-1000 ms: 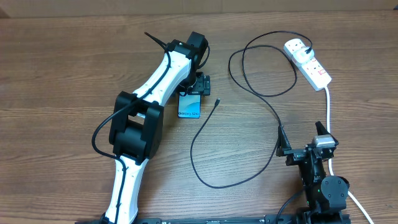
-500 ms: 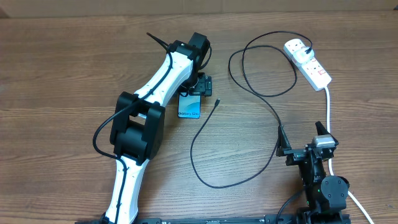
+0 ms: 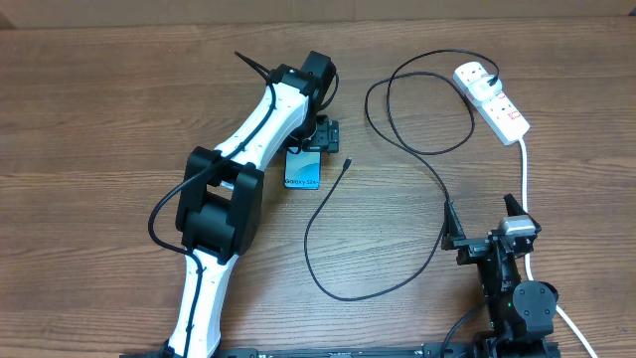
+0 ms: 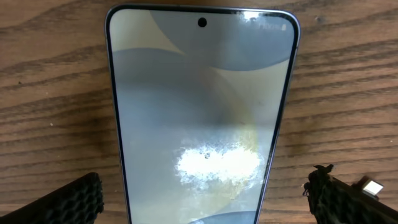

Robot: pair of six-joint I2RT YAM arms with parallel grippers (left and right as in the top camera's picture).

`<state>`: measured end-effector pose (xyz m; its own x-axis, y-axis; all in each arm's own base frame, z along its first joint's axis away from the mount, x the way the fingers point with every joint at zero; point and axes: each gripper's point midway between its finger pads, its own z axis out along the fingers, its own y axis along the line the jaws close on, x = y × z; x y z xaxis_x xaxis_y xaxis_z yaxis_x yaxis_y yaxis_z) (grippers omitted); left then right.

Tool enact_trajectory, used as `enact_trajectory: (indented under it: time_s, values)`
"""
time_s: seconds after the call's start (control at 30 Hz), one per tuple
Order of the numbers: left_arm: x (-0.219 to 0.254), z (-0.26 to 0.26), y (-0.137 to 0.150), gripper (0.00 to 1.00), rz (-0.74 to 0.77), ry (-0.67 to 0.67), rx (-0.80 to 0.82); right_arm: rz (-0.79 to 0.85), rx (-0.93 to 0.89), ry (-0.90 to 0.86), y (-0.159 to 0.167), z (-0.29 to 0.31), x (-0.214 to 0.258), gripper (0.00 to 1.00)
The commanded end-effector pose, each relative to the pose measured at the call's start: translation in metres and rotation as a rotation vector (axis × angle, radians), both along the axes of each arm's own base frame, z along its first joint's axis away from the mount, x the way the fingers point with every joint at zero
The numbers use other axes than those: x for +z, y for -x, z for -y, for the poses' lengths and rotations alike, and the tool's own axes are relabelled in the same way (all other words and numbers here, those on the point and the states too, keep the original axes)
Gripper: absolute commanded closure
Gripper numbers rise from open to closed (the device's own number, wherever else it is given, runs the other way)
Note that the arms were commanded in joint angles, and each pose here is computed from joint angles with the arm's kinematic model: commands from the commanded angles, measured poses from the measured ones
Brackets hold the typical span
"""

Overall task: Plug charger to phone and switch on socket
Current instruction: 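Lower the left gripper and close it on the phone's long edges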

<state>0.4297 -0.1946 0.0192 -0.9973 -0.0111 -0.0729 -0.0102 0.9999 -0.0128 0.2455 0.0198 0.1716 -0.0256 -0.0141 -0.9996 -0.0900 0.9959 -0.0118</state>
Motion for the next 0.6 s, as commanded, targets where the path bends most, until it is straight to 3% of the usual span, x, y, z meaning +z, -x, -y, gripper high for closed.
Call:
enact_trajectory:
  time_s: [0.0, 0.37, 0.57]
  values:
    - [-0.014, 0.001, 0.006, 0.00, -0.026, -0.027, -0.011, 0.003, -0.014, 0.004, 0.000, 0.003, -0.002, 0.00]
    - [-0.048, -0.003, 0.018, 0.00, -0.112, -0.058, -0.013, 0.003, -0.014, 0.004, 0.000, 0.003, -0.002, 0.00]
    - [-0.048, -0.006, 0.017, 0.08, -0.112, -0.059, -0.007, 0.003, -0.014, 0.004, 0.000, 0.003, -0.002, 0.00]
